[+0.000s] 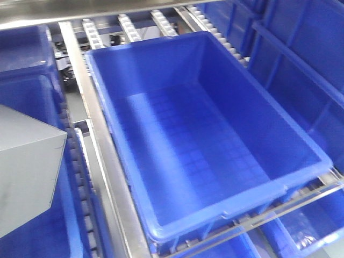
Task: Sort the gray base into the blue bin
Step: 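Turn and approach the shelf of empty blue bins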
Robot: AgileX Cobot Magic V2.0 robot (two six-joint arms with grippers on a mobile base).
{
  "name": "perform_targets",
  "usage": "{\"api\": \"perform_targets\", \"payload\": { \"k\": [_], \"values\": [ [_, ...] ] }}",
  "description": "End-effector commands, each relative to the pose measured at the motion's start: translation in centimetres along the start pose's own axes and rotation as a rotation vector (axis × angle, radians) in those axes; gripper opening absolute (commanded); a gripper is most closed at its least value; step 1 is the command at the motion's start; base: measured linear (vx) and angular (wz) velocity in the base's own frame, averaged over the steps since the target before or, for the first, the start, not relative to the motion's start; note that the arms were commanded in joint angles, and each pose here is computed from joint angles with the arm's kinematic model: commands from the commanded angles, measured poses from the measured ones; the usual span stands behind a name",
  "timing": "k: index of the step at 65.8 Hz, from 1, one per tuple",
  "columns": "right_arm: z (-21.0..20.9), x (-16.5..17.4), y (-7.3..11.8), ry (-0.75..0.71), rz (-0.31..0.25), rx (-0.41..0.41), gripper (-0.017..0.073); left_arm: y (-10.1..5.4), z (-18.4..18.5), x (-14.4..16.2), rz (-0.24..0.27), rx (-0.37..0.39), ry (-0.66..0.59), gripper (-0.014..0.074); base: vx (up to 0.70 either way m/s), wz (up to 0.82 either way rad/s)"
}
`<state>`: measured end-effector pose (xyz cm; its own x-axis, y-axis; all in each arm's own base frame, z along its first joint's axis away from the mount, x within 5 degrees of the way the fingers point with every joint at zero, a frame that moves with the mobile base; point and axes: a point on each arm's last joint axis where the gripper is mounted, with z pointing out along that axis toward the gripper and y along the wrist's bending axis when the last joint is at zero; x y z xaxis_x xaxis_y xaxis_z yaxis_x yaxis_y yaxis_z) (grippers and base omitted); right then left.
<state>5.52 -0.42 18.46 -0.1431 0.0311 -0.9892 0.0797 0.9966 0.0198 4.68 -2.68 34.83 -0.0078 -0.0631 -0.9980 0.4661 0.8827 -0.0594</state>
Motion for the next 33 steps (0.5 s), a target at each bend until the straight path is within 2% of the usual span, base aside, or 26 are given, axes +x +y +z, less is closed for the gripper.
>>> {"api": "perform_targets", "payload": {
  "k": [1, 33],
  "values": [
    [0.01, -0.63, -0.01, -0.070, -0.014, 0.003, -0.0005, -0.02, -0.17, -1.82, -0.024, -0.001, -0.128, -0.0006, 0.05, 0.21],
    [0.01, -0.63, -0.01, -0.070, -0.014, 0.003, -0.0005, -0.02, -0.17, -1.82, -0.024, -0.001, -0.128, -0.0006, 0.04, 0.27]
  ]
}}
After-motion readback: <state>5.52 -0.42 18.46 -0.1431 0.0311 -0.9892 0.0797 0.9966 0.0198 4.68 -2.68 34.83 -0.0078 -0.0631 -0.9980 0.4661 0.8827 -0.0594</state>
